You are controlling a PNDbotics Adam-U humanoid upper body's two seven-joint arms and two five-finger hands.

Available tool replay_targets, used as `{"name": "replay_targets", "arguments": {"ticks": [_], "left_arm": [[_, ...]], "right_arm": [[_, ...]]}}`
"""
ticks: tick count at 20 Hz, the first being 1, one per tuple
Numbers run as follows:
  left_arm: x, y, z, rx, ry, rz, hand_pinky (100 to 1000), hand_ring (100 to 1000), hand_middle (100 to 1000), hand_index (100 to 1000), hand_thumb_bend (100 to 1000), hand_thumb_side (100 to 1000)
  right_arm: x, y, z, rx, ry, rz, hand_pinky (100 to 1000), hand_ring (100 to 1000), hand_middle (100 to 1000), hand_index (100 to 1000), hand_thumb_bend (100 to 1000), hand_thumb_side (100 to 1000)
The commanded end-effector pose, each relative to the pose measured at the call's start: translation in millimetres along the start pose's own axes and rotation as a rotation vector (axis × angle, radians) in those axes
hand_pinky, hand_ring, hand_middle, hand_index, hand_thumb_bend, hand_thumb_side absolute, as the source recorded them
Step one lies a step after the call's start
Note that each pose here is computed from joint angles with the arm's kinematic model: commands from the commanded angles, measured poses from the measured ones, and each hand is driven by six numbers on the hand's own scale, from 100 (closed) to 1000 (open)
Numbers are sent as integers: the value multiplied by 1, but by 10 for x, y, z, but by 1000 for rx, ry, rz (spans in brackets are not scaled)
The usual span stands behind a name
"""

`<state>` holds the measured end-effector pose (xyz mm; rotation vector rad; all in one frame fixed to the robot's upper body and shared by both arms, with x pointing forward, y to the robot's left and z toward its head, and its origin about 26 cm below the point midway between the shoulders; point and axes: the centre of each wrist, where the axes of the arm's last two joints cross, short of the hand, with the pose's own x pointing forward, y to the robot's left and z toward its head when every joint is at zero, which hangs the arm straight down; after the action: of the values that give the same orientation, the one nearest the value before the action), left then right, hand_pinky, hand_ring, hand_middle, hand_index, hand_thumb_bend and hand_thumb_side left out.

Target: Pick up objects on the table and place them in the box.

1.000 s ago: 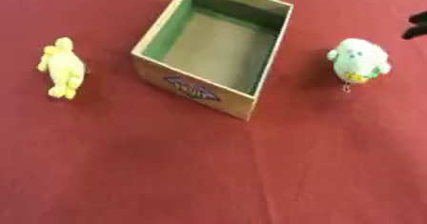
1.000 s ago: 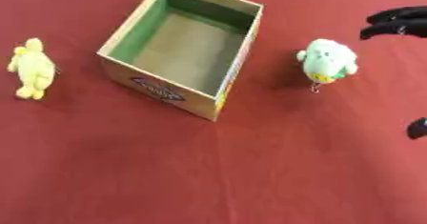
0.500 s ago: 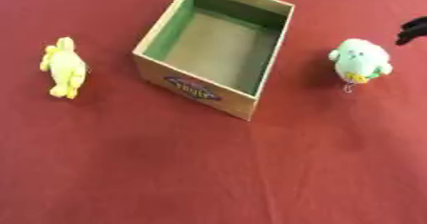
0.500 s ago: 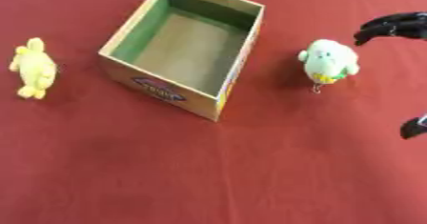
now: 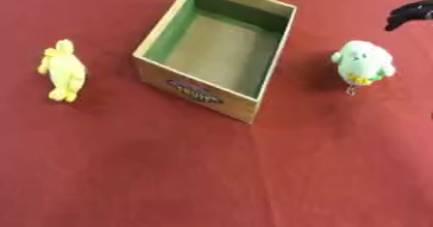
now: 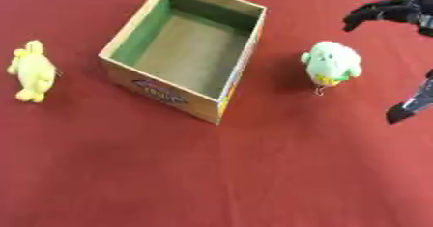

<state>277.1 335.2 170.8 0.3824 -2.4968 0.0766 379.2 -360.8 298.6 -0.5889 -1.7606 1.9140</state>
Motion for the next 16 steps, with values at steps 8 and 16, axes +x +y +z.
{"name": "replay_targets", "arguments": {"ticks": [8, 16], "left_arm": [[78, 5, -97, -30, -51, 1, 543, 668, 733, 711, 100, 646], [117, -19, -209, -50, -98, 15, 544, 667, 732, 714, 100, 632]], "right_arm": [[-212, 8, -188, 21, 68, 42, 967, 1000, 868, 1000, 850, 336], [-422, 154, -298, 7, 145, 22, 968, 1000, 867, 1000, 843, 346]]}}
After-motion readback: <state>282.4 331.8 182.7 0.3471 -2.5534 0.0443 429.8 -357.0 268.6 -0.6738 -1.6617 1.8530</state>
